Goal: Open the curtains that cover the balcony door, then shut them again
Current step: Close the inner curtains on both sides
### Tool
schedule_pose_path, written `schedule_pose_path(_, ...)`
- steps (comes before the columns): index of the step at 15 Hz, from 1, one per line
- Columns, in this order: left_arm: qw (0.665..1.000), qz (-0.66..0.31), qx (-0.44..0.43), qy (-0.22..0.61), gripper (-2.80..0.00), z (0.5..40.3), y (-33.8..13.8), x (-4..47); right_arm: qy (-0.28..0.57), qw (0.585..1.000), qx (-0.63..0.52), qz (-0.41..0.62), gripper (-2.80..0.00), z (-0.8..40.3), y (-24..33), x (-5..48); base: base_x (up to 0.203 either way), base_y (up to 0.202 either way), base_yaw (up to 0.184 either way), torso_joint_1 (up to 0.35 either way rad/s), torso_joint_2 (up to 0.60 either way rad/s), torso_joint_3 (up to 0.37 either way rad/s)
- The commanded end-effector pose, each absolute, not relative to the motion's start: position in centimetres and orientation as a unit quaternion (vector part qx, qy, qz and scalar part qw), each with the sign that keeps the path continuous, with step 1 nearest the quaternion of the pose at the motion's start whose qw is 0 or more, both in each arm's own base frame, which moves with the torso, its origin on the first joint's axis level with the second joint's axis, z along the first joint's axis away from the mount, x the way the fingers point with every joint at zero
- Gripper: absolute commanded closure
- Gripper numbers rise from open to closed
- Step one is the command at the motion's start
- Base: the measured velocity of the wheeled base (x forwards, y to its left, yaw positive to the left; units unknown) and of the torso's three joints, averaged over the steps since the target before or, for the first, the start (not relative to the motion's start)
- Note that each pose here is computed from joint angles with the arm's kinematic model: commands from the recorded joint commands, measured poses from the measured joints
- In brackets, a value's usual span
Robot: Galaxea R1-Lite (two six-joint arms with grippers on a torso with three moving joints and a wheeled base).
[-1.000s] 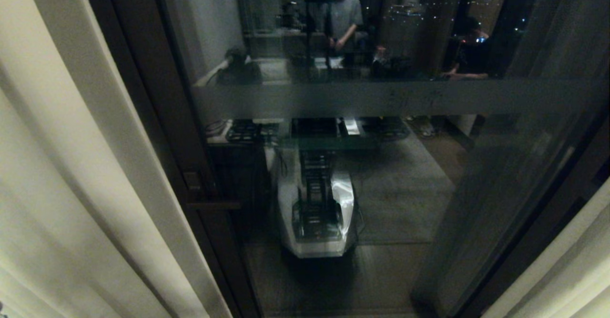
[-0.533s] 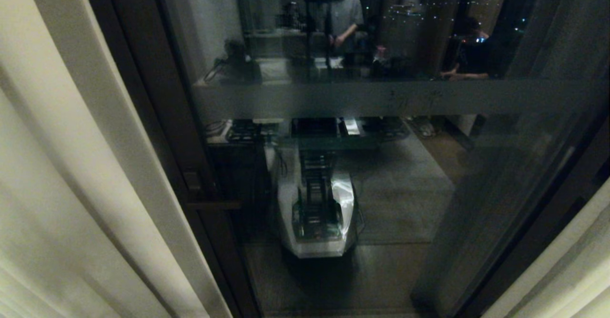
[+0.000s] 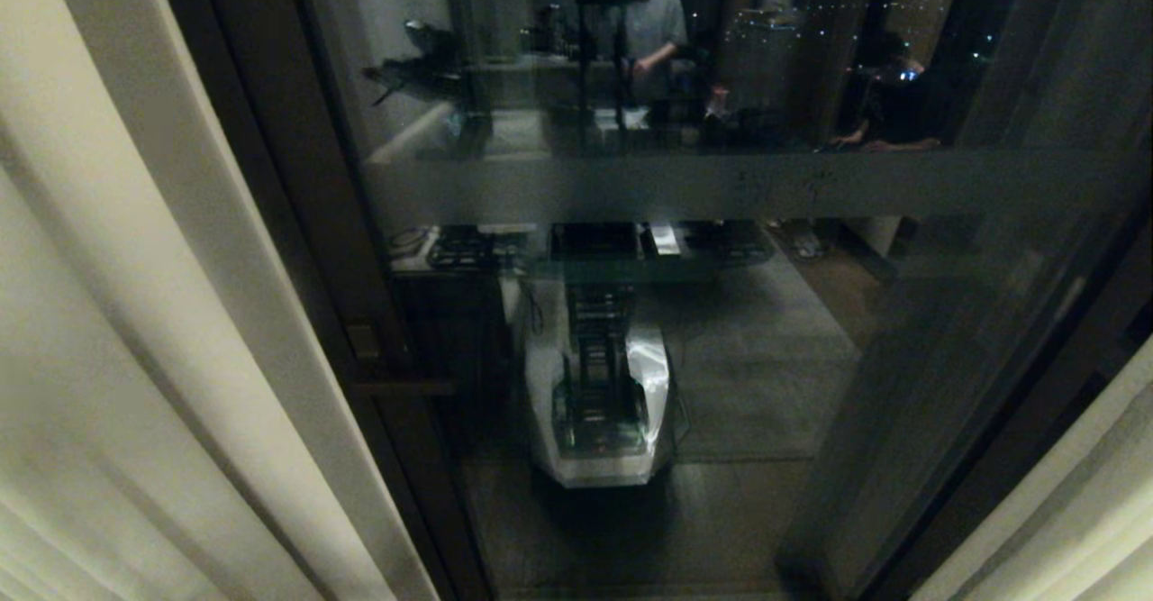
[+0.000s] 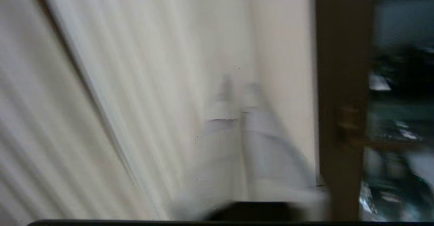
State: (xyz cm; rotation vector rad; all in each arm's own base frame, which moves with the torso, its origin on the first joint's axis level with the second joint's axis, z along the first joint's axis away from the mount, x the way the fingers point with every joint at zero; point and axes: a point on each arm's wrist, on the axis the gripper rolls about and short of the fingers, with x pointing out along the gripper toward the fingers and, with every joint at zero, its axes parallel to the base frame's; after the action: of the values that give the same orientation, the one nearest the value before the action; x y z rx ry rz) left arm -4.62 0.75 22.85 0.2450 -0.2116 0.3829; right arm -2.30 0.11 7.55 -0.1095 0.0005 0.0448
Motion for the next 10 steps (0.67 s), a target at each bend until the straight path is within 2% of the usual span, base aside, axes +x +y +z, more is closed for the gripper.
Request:
schedule_pose_path(1, 0.968, 0.208, 0.126, -0.068, -2.80, 25.3, 0.9, -2.2, 0.001, 0.998, -0.055, 0.023, 0.00, 7.5, 0.1, -2.3, 0.000, 0.000, 0.000, 0.000, 0.00, 0.000)
schedule_pose_path(10, 0.930, 0.344, 0.111, -0.070, -2.80, 32.6, 1.4, 1.4, 0.001, 0.998, -0.055, 0.023, 0.00, 7.5, 0.1, -2.3, 0.000, 0.000, 0.000, 0.000, 0.00, 0.000)
